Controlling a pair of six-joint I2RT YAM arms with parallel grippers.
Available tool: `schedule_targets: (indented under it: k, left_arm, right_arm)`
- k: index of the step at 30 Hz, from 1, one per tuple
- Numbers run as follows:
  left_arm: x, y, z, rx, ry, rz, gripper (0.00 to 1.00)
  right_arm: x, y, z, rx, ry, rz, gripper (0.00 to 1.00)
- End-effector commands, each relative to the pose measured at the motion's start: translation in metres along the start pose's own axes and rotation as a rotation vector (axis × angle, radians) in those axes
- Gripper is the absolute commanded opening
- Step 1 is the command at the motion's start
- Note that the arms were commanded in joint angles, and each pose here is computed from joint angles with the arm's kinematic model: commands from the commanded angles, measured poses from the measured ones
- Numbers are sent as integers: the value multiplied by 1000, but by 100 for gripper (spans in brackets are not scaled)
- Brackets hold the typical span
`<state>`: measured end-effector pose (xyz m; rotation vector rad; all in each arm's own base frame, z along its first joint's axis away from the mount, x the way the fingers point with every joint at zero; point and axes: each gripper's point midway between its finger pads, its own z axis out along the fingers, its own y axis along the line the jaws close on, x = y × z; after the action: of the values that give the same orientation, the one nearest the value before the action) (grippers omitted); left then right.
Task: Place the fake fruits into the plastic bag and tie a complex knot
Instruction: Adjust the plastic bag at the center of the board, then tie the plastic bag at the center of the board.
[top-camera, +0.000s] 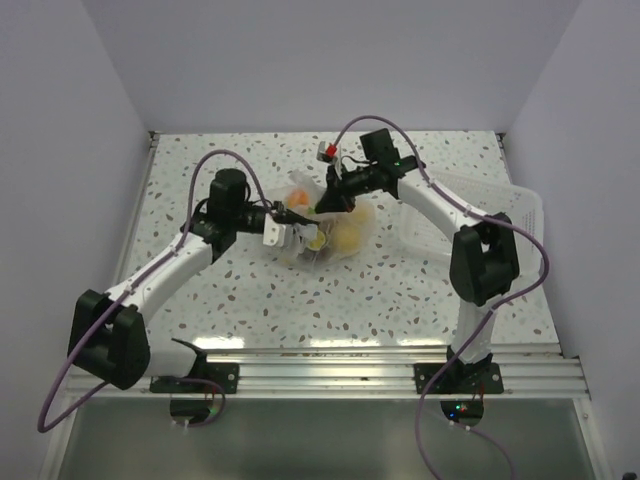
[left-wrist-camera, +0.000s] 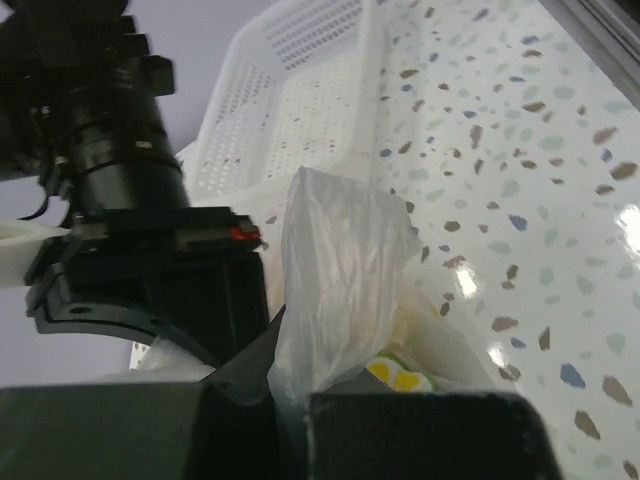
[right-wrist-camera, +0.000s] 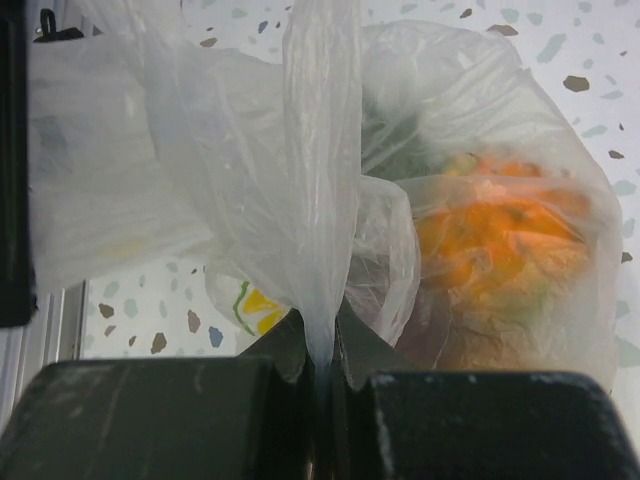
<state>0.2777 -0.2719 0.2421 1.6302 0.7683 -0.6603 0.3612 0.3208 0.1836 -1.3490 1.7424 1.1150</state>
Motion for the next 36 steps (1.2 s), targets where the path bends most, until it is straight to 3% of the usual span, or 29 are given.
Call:
schedule_targets:
  k: [1,4,9,11,13,16,21,26,36]
  left_arm:
    - [-45,91,-1,-344,-99,-106,0]
    - [-25,112,1,-388,-72,-306,0]
    - [-11,113,4,-433,-62,-415,0]
    - [-4,112,4,-444,-51,-486,0]
    - [1,111,3,-460,-46,-530,0]
    - [7,107,1,-469,-37,-589,0]
    - [24,92,3,-443,11,-640,0]
    - [40,94,4,-450,50,-702,0]
    - [28,99,16,-378,-39,-738,0]
  right_arm:
    - [-31,15,2,-25,-58,-86,0]
    - [-36,22,-1,-45,-78,-114,0]
    - [-38,36,-6,-91,-95,-168,4]
    - [-37,40,-8,-106,-100,-178,13]
    - [-34,43,-8,-115,-102,-192,32]
    - [-34,44,-11,-117,-108,-194,51]
    - [-41,46,-17,-127,-142,-189,59]
    - [-42,53,-21,-142,-142,-210,76]
    - [-49,39,-12,-114,-183,-144,78]
